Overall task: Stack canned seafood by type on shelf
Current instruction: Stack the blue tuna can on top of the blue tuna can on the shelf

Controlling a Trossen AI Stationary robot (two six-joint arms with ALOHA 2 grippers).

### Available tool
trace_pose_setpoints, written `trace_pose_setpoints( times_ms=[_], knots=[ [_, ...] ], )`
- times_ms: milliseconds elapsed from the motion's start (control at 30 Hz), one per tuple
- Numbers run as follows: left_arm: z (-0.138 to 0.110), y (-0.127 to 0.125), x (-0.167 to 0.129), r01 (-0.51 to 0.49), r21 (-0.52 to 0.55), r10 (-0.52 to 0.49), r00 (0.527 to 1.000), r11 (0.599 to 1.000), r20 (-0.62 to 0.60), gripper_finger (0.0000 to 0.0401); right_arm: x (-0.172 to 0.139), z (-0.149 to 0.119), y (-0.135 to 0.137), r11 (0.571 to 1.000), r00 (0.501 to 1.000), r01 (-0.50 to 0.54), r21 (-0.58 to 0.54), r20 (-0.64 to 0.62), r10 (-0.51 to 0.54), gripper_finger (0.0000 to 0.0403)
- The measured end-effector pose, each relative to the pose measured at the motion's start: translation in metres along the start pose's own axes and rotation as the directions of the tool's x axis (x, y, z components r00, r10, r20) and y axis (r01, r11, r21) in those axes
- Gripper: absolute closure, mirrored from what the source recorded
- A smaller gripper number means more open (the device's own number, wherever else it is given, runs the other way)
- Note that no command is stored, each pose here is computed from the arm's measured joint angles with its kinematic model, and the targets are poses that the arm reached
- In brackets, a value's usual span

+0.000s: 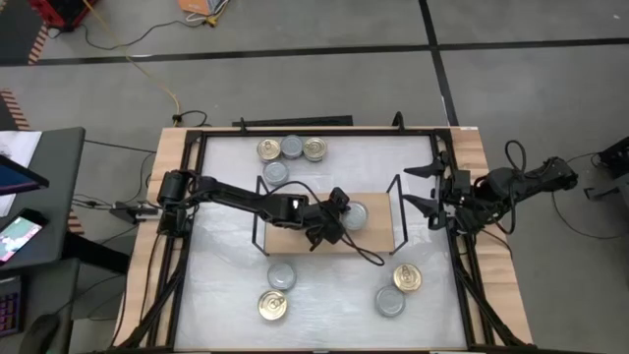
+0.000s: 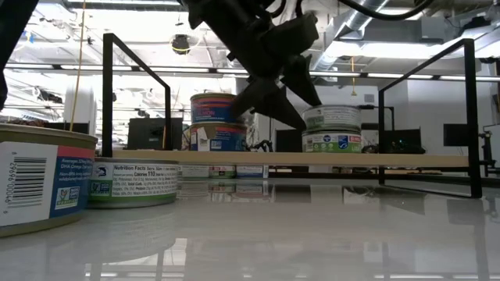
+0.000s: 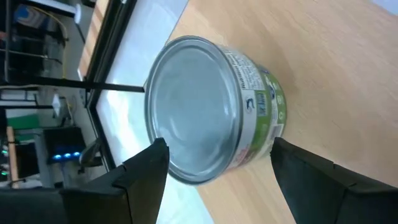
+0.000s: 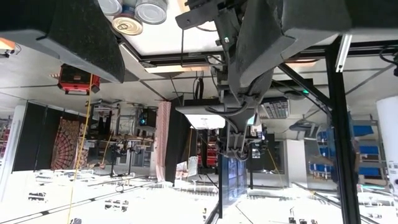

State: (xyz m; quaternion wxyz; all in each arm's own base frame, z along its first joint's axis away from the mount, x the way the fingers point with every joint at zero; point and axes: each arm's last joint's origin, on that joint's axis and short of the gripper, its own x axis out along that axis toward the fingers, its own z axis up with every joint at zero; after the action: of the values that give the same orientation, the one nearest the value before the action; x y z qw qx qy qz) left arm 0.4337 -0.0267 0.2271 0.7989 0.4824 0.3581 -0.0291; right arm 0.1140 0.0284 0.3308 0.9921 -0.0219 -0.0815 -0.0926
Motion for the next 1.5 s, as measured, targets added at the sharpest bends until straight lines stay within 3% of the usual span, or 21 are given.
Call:
trace_pose_setpoints(
  times_ms=[333, 567, 833, 967, 1133, 1267, 1500],
  knots=[
    [0.006, 0.016, -0.010, 0.022, -0.046, -0.023, 1.000, 0.999, -0.021, 0.0132, 0.000, -0.001, 0.000, 1.000, 1.000, -0.001, -0.003, -0.005, 0.001, 0.0074],
    [0.017, 0.023, -0.046, 0.086, -0.211, -0.076, 0.996, 0.974, 0.052, 0.0144, 0.000, -0.002, 0.000, 1.000, 1.000, -0.003, -0.011, -0.020, 0.002, 0.0074],
    [0.061, -0.005, -0.099, 0.052, -0.165, -0.033, 0.993, 0.985, 0.113, 0.0182, 0.000, -0.003, 0.000, 1.000, 1.000, -0.001, -0.015, -0.026, 0.001, 0.0074],
    [0.062, -0.013, -0.123, 0.053, -0.228, -0.042, 0.998, 0.972, 0.054, 0.0188, 0.000, -0.003, 0.000, 1.000, 1.000, -0.001, -0.007, -0.024, 0.000, 0.0074],
    [0.046, 0.007, -0.164, 0.049, -0.435, -0.022, 0.998, 0.899, 0.067, 0.0189, 0.000, -0.002, 0.000, 1.000, 1.000, 0.000, 0.004, -0.023, 0.000, 0.0074],
    [0.025, 0.028, -0.198, 0.014, -0.591, 0.025, 0.998, 0.806, 0.057, 0.0189, 0.000, -0.002, 0.000, 1.000, 1.000, 0.001, 0.008, -0.017, -0.001, 0.0074],
    [-0.036, 0.040, -0.215, -0.182, -0.731, 0.159, 0.982, 0.658, -0.101, 0.0189, 0.000, -0.002, 0.000, 1.000, 1.000, 0.002, 0.009, -0.014, -0.002, 0.0074]
  ],
)
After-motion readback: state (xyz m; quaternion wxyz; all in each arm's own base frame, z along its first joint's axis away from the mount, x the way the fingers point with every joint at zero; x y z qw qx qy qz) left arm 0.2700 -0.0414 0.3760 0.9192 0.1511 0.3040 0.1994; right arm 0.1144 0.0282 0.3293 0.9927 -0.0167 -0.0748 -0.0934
